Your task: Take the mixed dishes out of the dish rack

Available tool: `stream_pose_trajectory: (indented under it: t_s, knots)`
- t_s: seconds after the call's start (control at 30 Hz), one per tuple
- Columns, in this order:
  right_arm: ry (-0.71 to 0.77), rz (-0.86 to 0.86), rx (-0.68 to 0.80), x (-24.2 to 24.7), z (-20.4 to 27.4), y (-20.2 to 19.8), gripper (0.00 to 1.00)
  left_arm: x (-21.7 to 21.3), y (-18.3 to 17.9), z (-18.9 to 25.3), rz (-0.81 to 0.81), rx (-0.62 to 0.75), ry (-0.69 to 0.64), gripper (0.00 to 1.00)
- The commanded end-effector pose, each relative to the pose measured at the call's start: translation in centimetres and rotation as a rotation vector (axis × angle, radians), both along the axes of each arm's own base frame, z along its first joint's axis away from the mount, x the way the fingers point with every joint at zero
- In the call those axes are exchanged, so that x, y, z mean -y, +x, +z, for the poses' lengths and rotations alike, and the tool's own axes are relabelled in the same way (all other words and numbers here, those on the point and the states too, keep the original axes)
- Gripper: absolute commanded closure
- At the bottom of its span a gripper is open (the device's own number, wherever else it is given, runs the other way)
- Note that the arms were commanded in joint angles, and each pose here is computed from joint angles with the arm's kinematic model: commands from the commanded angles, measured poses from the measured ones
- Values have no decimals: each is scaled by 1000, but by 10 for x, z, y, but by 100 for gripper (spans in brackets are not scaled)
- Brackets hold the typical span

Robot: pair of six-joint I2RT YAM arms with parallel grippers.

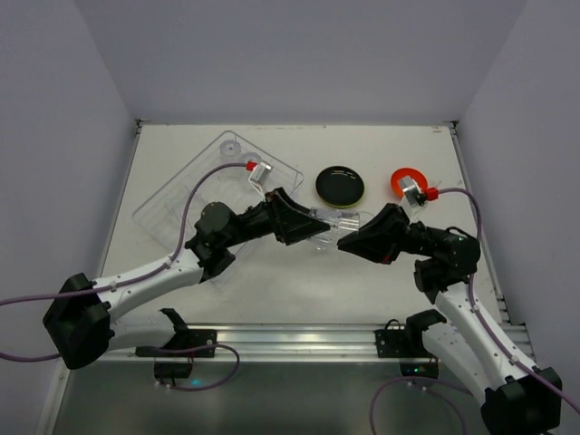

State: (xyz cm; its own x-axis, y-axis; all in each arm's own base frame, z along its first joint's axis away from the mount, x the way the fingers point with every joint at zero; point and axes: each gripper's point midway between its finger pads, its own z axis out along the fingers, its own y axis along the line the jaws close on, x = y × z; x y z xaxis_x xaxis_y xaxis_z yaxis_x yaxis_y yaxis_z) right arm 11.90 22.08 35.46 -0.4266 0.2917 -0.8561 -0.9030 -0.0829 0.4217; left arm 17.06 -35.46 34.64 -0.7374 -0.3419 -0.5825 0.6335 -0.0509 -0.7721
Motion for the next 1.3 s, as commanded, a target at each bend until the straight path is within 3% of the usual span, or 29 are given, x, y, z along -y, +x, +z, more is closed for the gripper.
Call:
stream_pose_trajectory:
  t_s: [0.0, 0.03, 0.1, 0.13, 0.2, 0.23, 0.27, 0.3, 0.4, 0.43, 0.5, 0.63, 0.77, 0.9, 1.0, 1.27]
  knots:
    - [43, -15, 59, 1, 12, -2, 90, 2, -9, 6, -50, 42, -69, 100]
    - [37, -17, 54, 1, 12, -1, 99, 4, -10, 5, -59, 43, -71, 100]
    - [22, -20, 55, 1, 13, -2, 100, 7, -9, 3, -65, 59, -61, 100]
    - [22, -35, 58, 1, 14, -1, 100, 7, -9, 4, -65, 69, -59, 90]
    - [6, -76, 65, 3, 13, 0, 100, 7, -7, 1, -51, 88, -44, 63]
    - [7, -115, 60, 4, 14, 5, 100, 6, -6, -1, -41, 89, -36, 26]
    - [-27, -152, 43, 5, 8, 11, 100, 6, -2, -3, -18, 81, -27, 11]
    - [-28, -177, 58, 7, 10, 10, 100, 6, 1, -5, -3, 89, -14, 1]
    - [-80, -258, 35, 11, 4, 20, 100, 7, 20, -8, 91, 107, 67, 0]
    - [-109, -291, 24, 12, 1, 25, 100, 6, 30, -35, 134, 32, 207, 0]
    - [-207, -426, -53, 22, -15, 46, 100, -10, 60, -40, 326, 40, 322, 0]
    - [-412, -547, -184, 37, -54, 67, 100, -67, 88, -71, 624, -62, 589, 0]
    - [-602, -667, -324, 60, -88, 76, 100, -125, 95, -67, 840, -31, 726, 0]
    - [-801, -962, -464, 113, -121, 92, 100, -168, 84, -58, 931, 14, 845, 0]
    - [-942, -1055, -595, 136, -142, 89, 100, -203, 68, -64, 955, 31, 1007, 0]
    - [-1135, -1187, -819, 162, -181, 92, 100, -231, 55, -100, 952, 91, 1137, 0]
